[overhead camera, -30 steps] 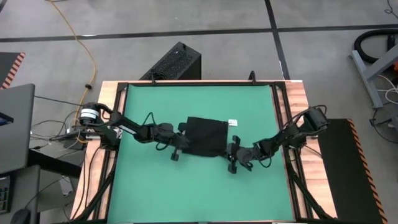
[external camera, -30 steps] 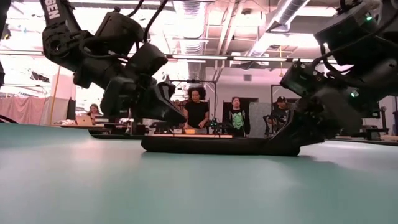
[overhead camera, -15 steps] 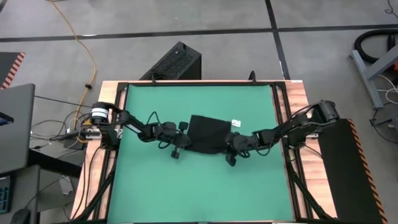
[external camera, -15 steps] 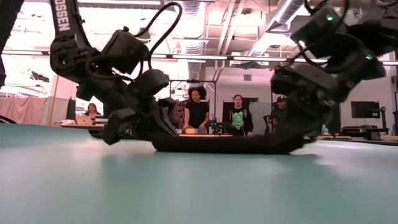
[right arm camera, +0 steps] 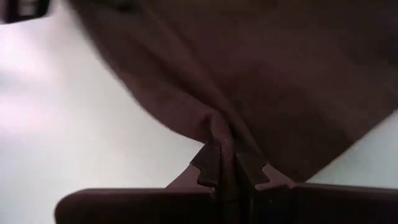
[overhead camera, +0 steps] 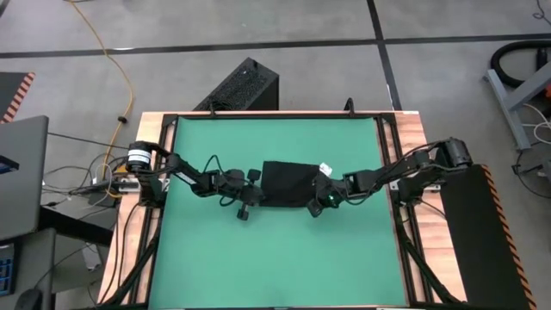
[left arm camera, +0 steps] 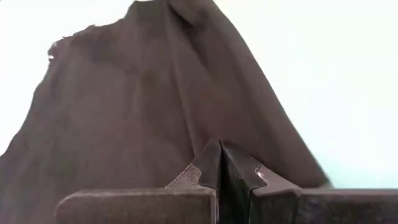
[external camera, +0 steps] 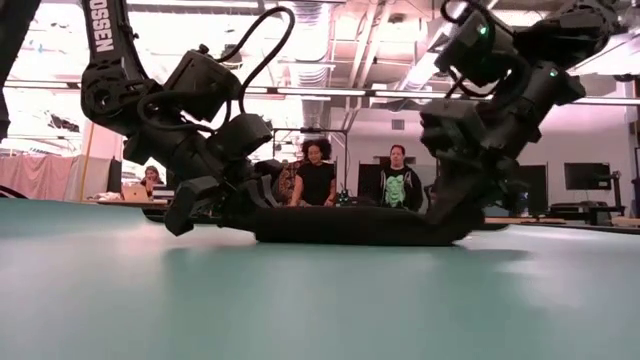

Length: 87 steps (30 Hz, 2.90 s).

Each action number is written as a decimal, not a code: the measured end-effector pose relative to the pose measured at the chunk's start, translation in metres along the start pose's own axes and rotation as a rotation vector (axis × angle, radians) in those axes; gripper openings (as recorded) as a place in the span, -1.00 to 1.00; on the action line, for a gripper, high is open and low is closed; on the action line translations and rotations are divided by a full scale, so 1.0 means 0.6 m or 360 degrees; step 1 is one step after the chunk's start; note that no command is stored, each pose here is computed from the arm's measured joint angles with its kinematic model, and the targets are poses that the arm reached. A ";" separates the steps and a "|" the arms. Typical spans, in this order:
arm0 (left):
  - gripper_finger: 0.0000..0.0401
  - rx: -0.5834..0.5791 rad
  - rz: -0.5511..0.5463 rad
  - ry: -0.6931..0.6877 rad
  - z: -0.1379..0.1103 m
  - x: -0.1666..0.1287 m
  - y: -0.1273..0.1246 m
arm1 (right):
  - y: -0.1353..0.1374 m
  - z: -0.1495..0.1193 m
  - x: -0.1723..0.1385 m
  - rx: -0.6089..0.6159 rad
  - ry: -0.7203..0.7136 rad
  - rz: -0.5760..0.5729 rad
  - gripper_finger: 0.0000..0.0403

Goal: Roll towel
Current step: Roll the black towel

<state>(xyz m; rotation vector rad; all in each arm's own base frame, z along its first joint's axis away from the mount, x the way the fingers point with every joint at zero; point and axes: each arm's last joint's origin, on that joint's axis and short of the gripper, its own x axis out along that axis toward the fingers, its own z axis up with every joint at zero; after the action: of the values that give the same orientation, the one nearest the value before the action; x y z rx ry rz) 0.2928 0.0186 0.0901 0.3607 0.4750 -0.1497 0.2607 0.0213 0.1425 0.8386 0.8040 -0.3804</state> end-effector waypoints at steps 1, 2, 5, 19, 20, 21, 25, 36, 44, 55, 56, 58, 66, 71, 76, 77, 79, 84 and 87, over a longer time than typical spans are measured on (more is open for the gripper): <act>-1.00 -0.0010 -0.0005 0.0003 0.000 0.000 0.000 | -0.003 -0.001 0.000 0.0022 0.0018 -0.0031 -0.85; -1.00 -0.0019 -0.0008 0.0003 -0.001 0.000 0.000 | -0.006 -0.001 0.000 0.0035 0.0029 -0.0053 -0.85; -1.00 -0.0020 -0.0035 -0.0001 -0.001 0.000 -0.001 | -0.006 -0.002 0.000 0.0044 0.0029 -0.0055 -0.85; -1.00 0.0071 0.0064 -0.0055 0.024 -0.012 0.002 | -0.001 0.008 0.000 0.0143 0.0063 0.0078 -0.85; -1.00 0.0091 0.0091 -0.0069 0.030 -0.016 0.005 | 0.000 0.009 0.000 0.0145 0.0061 0.0093 -0.85; -1.00 0.0112 0.0118 -0.0090 0.037 -0.020 0.008 | 0.000 0.010 0.000 0.0147 0.0057 0.0100 -0.85; -1.00 0.0239 0.0249 -0.0147 0.058 -0.037 0.023 | -0.003 0.016 0.000 0.0166 0.0075 0.0122 -0.85; -1.00 0.0199 0.0111 -0.0145 0.016 -0.023 0.073 | -0.009 0.037 -0.001 0.0226 0.0139 0.0272 -0.85; -1.00 0.0187 0.0040 -0.0074 -0.008 0.014 0.075 | -0.031 0.054 -0.005 0.0376 0.0184 0.0229 -0.85; -1.00 0.0048 -0.0038 -0.0001 -0.037 0.038 0.073 | -0.050 0.071 -0.015 0.0477 0.0170 0.0184 -0.86; -1.00 0.0037 -0.0046 0.0004 -0.039 0.038 0.074 | -0.051 0.074 -0.018 0.0485 0.0156 0.0191 -0.86; -1.00 0.0016 -0.0058 0.0012 -0.041 0.037 0.074 | -0.056 0.081 -0.023 0.0507 0.0136 0.0196 -0.86; -1.00 -0.0034 -0.0095 0.0047 -0.045 0.037 0.071 | -0.086 0.081 -0.030 0.0569 0.0182 -0.0013 -0.86; -1.00 -0.0041 -0.0100 0.0048 -0.045 0.037 0.071 | -0.090 0.087 -0.031 0.0551 0.0152 -0.0003 -0.86; -1.00 -0.0047 -0.0128 0.0037 -0.045 0.037 0.069 | -0.097 0.094 -0.032 0.0540 0.0128 -0.0008 -0.86; -1.00 -0.0046 -0.0120 0.0041 -0.045 0.037 0.069 | -0.098 0.095 -0.032 0.0537 0.0125 -0.0009 -0.86; -1.00 -0.0031 -0.0106 0.0045 -0.043 0.036 0.070 | -0.098 0.095 -0.032 0.0515 0.0124 -0.0010 -0.86; -1.00 -0.0011 -0.0019 0.0007 -0.012 0.018 0.081 | -0.098 0.095 -0.032 0.0467 0.0122 -0.0015 -0.86; -1.00 0.0016 0.0093 0.0011 0.015 0.000 0.087 | -0.099 0.094 -0.032 0.0431 0.0125 -0.0018 -0.86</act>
<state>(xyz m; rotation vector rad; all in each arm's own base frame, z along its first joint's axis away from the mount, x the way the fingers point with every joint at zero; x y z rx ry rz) 0.3081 0.0635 0.1137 0.3848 0.4700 -0.0941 0.2402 -0.0599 0.1499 1.1074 0.8411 -0.4755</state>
